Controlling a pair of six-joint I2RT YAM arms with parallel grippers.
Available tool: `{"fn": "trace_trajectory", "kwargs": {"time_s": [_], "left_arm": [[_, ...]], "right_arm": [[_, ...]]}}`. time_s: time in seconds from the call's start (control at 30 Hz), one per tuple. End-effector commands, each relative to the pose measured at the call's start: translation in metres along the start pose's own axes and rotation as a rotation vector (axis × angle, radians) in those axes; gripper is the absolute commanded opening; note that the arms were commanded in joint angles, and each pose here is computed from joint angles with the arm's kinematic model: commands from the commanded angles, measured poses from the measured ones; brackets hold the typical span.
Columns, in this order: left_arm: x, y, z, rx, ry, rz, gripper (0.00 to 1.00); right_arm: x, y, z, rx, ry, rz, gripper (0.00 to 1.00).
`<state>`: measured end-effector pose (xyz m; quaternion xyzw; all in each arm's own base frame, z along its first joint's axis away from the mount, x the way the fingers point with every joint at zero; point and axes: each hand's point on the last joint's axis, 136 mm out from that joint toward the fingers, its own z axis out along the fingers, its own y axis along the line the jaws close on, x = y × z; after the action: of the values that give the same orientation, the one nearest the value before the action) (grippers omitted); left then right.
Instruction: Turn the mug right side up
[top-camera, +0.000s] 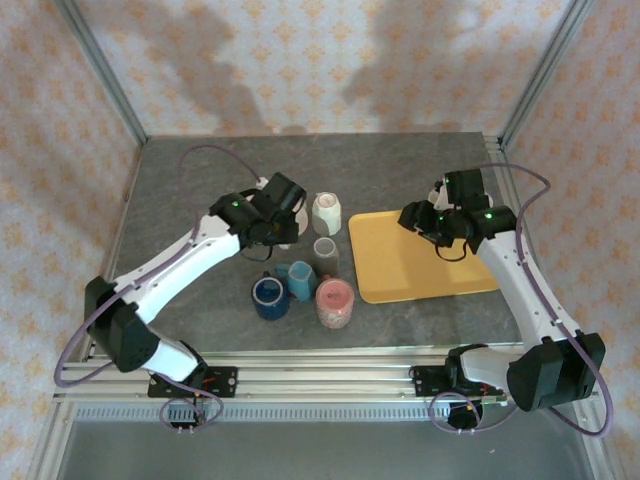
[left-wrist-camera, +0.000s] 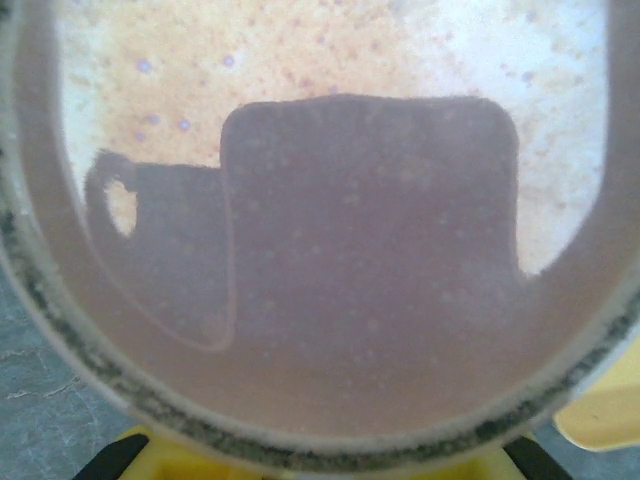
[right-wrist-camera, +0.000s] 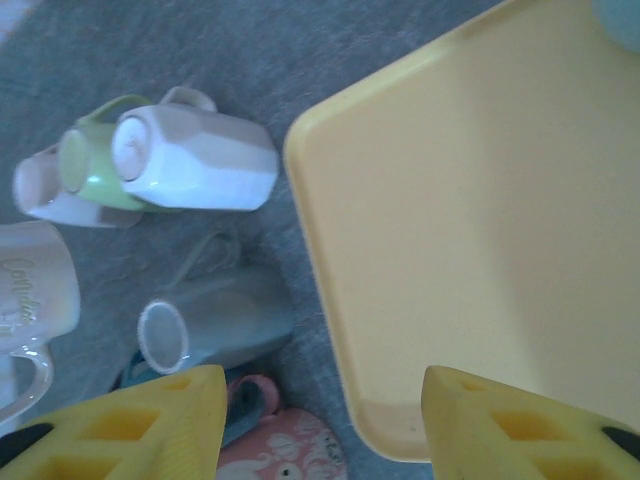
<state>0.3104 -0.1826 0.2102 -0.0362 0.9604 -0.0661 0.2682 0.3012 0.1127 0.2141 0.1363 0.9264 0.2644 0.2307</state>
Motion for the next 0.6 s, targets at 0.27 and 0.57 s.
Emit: {"fn": "trace_trajectory", "kwargs": {"time_s": [0.27,0.57], "left_arm": [[-0.079,-0.030,-0.107,0.407,-0.366,-0.075,0.00],[-0.112,-0.053,-0.154,0.676,-0.463,-0.179,0.00]], "right_arm": [[-0.010,0.085,-0.026,-0.452,-0.026,0.043,0.54],[-0.003,0.141,-0.050,-0.667,-0.030,-0.022,0.55]]}}
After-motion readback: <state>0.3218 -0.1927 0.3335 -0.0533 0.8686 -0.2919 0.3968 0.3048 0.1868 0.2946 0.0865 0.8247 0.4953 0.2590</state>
